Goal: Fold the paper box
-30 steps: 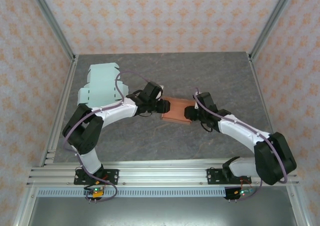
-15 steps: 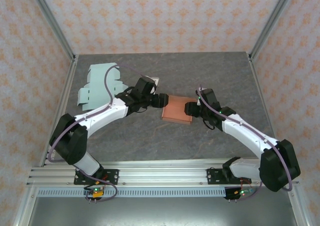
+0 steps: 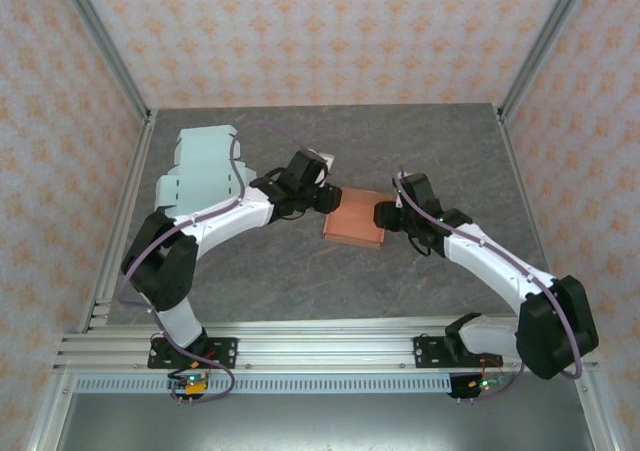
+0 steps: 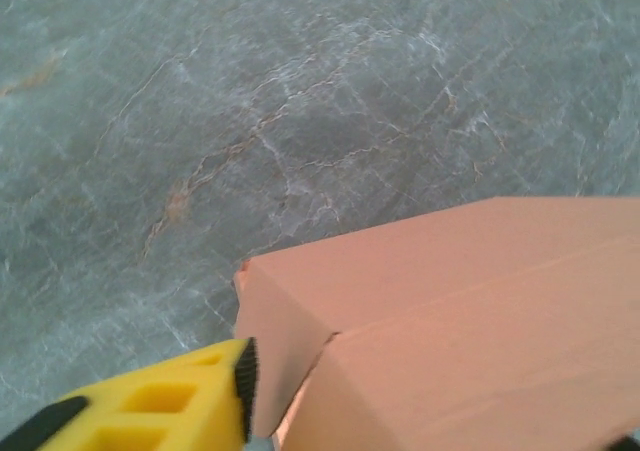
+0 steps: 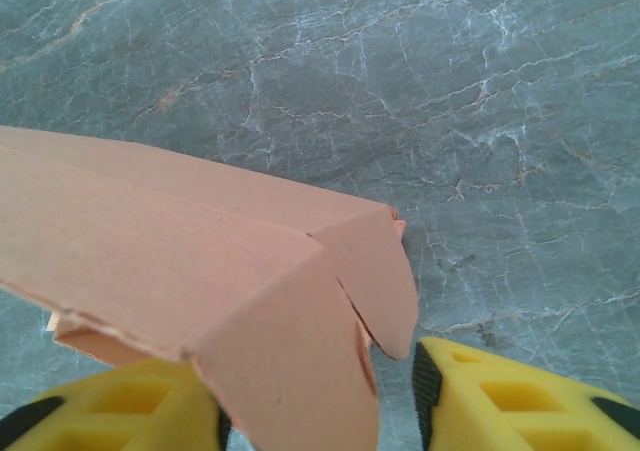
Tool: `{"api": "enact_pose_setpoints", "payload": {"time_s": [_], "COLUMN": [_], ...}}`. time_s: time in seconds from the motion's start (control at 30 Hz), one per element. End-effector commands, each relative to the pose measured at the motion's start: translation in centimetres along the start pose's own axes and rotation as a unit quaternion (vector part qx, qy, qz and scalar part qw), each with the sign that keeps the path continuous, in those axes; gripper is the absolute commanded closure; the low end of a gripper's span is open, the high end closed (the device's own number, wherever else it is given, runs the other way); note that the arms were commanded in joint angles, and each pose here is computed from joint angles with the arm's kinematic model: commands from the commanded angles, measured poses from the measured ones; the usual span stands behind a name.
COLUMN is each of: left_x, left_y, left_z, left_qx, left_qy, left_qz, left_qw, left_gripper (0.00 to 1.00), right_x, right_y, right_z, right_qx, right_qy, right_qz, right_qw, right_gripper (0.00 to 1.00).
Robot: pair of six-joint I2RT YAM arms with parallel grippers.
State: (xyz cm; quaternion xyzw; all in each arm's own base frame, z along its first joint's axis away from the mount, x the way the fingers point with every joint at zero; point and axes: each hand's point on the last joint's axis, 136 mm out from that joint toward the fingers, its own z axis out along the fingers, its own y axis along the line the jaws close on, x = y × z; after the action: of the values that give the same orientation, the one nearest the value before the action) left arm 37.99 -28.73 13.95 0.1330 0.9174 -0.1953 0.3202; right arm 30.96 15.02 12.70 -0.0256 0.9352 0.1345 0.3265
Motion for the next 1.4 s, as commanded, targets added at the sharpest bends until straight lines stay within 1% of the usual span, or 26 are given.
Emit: {"api": "enact_pose_setpoints", "payload": {"time_s": [0.0, 0.17, 0.23, 0.37, 0.47, 0.57, 0.7, 0.9, 1.07, 1.2, 1.3, 1.37], "left_x": [-1.0, -0.9, -0.8, -0.6, -0.7, -0.5, 0.0, 1.3, 2.3, 2.6, 2.7, 2.9], "left_y": [-0.2, -0.3, -0.1, 0.4, 1.2, 1.4, 1.3, 1.3, 0.9, 0.6, 0.6, 0.9], "left_z": [0.0, 0.7, 1.1, 1.5, 1.4, 1.4, 1.5, 2.1, 2.6, 2.5, 2.1, 1.7], "left_qx": [-0.013, -0.018, -0.024, -0.041, -0.065, -0.078, -0.089, -0.107, -0.114, -0.131, -0.157, -0.182], "left_qy": [-0.008, 0.003, 0.010, 0.019, 0.015, 0.016, 0.018, 0.025, 0.029, 0.024, 0.010, -0.001], "left_qz": [0.010, 0.010, 0.005, -0.010, -0.022, -0.023, -0.026, -0.045, -0.046, -0.041, -0.035, -0.033], "left_qw": [1.000, 1.000, 1.000, 0.999, 0.998, 0.997, 0.996, 0.993, 0.992, 0.990, 0.987, 0.983], "left_gripper": [0.64, 0.75, 0.80, 0.83, 0.88, 0.91, 0.92, 0.93, 0.93, 0.94, 0.95, 0.96], "right_x": [-1.9, -2.7, -3.0, -2.8, -2.5, -2.2, -1.5, -0.4, 0.5, 1.1, 1.4, 1.4], "right_y": [0.6, 1.1, 1.4, 1.4, 0.6, -0.1, -0.4, -0.6, -1.0, -1.2, -0.8, -0.3], "right_z": [-0.1, 0.5, 0.8, 1.3, 1.1, 0.9, 0.9, 0.9, 1.0, 1.3, 1.2, 0.4], "right_qx": [-0.004, 0.000, 0.004, 0.014, 0.041, 0.056, 0.058, 0.049, 0.051, 0.050, 0.032, 0.012], "right_qy": [-0.018, -0.005, 0.000, 0.011, 0.011, 0.013, 0.016, 0.018, 0.018, 0.018, 0.013, 0.003], "right_qz": [-0.008, -0.027, -0.036, -0.045, -0.060, -0.071, -0.069, -0.053, -0.045, -0.034, -0.010, 0.019], "right_qw": [1.000, 1.000, 0.999, 0.999, 0.997, 0.996, 0.996, 0.997, 0.998, 0.998, 0.999, 1.000], "right_gripper": [0.55, 0.67, 0.69, 0.72, 0.73, 0.73, 0.73, 0.74, 0.74, 0.73, 0.71, 0.66]}}
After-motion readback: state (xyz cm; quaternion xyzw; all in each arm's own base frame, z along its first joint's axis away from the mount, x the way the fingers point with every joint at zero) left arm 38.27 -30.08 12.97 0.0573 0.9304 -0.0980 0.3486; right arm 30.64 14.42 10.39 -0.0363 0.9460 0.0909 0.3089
